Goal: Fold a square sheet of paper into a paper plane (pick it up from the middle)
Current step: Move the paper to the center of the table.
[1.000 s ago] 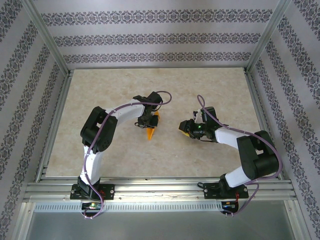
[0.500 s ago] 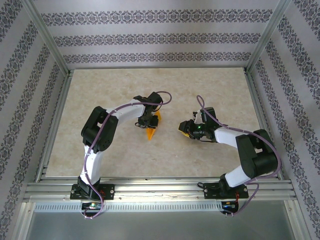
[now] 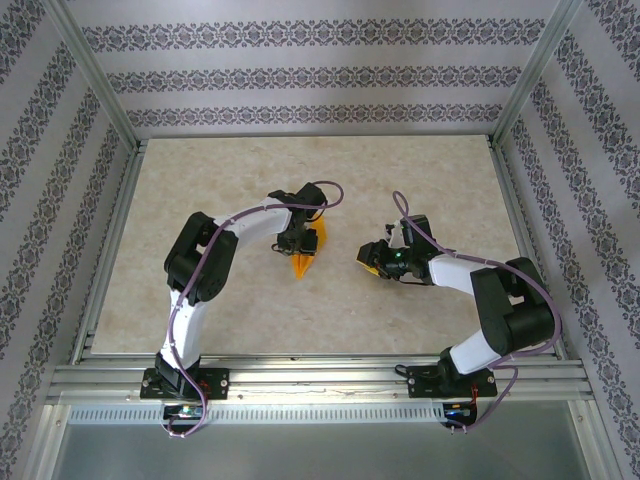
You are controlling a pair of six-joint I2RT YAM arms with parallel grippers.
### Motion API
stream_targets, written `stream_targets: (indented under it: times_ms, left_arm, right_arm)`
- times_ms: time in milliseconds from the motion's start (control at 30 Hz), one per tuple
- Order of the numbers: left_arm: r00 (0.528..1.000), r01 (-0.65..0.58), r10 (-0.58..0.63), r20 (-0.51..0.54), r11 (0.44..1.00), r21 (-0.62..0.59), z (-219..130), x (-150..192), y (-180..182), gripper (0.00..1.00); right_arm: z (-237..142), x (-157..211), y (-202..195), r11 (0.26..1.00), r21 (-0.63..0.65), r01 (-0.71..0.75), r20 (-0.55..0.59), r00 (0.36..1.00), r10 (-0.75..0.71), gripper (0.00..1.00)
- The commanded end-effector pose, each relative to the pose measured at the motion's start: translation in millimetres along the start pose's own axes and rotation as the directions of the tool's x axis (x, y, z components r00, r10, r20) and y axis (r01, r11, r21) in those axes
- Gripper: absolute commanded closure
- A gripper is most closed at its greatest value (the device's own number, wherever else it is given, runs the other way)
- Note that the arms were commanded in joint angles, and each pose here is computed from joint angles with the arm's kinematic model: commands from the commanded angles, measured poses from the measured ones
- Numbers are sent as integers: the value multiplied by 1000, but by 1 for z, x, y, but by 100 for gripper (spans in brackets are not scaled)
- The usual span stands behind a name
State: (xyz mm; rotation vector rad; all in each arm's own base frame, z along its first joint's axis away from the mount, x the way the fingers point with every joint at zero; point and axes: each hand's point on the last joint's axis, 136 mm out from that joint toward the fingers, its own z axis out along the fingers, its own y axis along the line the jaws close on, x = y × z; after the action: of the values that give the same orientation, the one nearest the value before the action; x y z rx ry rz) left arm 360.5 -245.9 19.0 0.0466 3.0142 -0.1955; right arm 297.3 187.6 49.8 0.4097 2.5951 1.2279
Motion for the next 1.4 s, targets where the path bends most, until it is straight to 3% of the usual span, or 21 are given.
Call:
stream_targets:
  times_ms: [0,167,500,933,1133,1233,1367]
  left_arm:
    - [998,43,-47,-37,994,-102,17,8,17,68]
    - [996,89,-91,-3,986,-143,18,5,11,62]
    - [979,197,-188,74,969,-150,5,-2,1,60]
    - [951,246,-229,209,967,-63,-55,-19,-10,56]
    - [937,222,-214,278,975,2,-90,-22,-12,54]
    - [905,189,-189,382,981,36,-119,-28,-7,53]
    - [833,156,-146,533,987,26,-153,-31,23,37]
  right_arm:
    - [2,5,2,1000,-12,19,-18,1000,-19,61]
    - [1,5,2,1000,-15,23,-20,1000,-23,61]
    - [-6,0,8,998,-52,43,-24,999,-44,60]
    - [-26,-12,15,996,-75,56,26,998,-54,59]
    - [-47,-28,20,995,-54,84,107,991,-78,59]
    - [-67,-41,24,990,24,142,191,971,-144,56]
    - [-107,-67,16,940,272,206,322,901,-291,48]
